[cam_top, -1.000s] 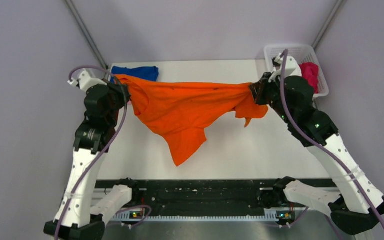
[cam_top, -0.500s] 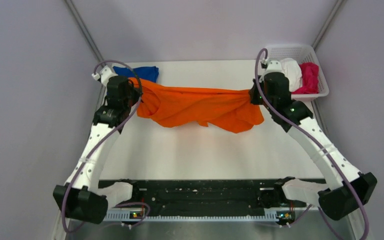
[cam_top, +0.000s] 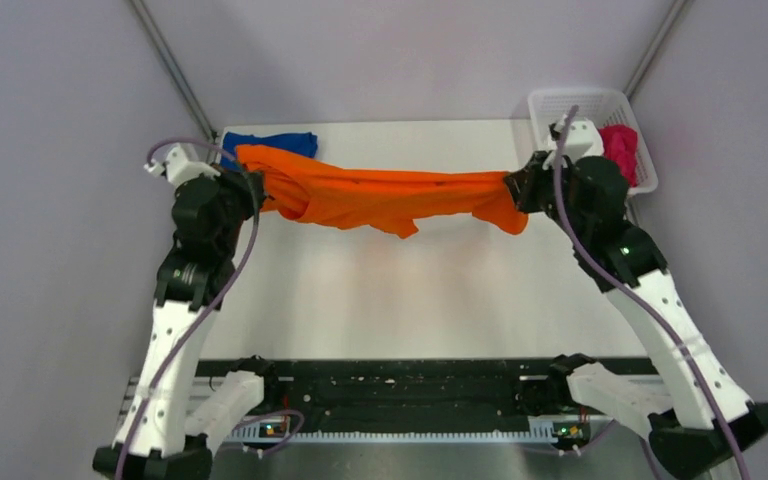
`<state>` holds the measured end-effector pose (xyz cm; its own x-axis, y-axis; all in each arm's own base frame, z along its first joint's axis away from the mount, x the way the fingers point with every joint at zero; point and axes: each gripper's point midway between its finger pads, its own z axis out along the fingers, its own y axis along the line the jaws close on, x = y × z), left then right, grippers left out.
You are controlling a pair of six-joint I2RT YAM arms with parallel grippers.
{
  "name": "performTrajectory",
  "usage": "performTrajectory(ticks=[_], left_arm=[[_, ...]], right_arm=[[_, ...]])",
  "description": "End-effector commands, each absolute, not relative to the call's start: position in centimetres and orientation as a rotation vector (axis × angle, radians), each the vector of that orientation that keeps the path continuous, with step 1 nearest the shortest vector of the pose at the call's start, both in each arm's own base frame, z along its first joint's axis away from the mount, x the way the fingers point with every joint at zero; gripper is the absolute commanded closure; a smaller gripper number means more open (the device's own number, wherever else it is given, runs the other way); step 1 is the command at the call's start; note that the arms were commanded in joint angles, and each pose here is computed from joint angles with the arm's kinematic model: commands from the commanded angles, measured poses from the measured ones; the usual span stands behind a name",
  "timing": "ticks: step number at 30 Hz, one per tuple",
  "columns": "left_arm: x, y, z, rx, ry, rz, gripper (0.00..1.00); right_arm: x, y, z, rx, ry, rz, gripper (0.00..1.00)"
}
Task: Fold and stack the t-shirts
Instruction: Flatten out the tshirt
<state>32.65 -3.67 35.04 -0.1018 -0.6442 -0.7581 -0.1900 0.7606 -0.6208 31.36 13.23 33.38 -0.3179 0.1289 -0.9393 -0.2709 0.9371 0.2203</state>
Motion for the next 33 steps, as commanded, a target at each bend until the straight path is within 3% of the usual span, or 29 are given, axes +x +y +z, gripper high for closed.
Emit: performTrajectory(ticks=[1, 7, 14, 18, 19, 20, 21, 22, 23, 24, 27, 33], left_arm=[[27.1, -2.9, 40.5, -0.616, 1.474, -0.512, 1.0], [25.1, -2.9, 41.5, -0.597, 1.447, -0.538, 1.0], [32.0, -2.9, 34.6, -0.689, 1.601, -0.434, 1.0], [38.0, -2.0, 26.4, -0.796, 1.738, -0.277, 0.88], [39.6, -1.8, 24.2, -0.817, 1.782, -0.223, 0.81], [41.0, -1.6, 22.5, -0.831, 1.829, -0.178, 0.66], [42.4, -1.7, 20.6, -0.849, 1.901, -0.139, 0.48], [43.4, -1.9, 18.0, -0.873, 2.0, -0.095, 0.28], [43.7, -2.1, 17.9, -0.878, 2.044, -0.08, 0.16], [43.9, -2.6, 16.7, -0.868, 2.118, -0.07, 0.1], [43.4, -3.4, 16.8, -0.832, 2.153, -0.107, 0.02], [37.5, -7.6, 16.1, -0.652, 2.256, -0.275, 0.01]], right_arm=[[26.2, 13.2, 39.4, -0.181, 1.649, 0.541, 1.0], [23.7, 12.4, 40.4, -0.167, 1.606, 0.573, 1.0], [29.7, 11.5, 33.8, -0.019, 1.763, 0.403, 1.0], [35.8, 11.3, 24.8, 0.075, 1.939, 0.25, 1.0], [37.4, 11.6, 22.7, 0.084, 1.98, 0.238, 1.0], [39.2, 12.0, 20.4, 0.08, 2.028, 0.232, 0.98], [41.0, 12.0, 18.6, 0.095, 2.067, 0.21, 0.8], [42.2, 11.9, 17.1, 0.118, 2.116, 0.169, 0.51], [43.4, 11.7, 16.0, 0.141, 2.157, 0.124, 0.17], [44.1, 11.7, 14.6, 0.151, 2.21, 0.087, 0.03], [44.6, 12.1, 15.2, 0.141, 2.219, 0.097, 0.01], [40.3, 10.8, 17.6, 0.22, 2.073, 0.187, 0.01]])
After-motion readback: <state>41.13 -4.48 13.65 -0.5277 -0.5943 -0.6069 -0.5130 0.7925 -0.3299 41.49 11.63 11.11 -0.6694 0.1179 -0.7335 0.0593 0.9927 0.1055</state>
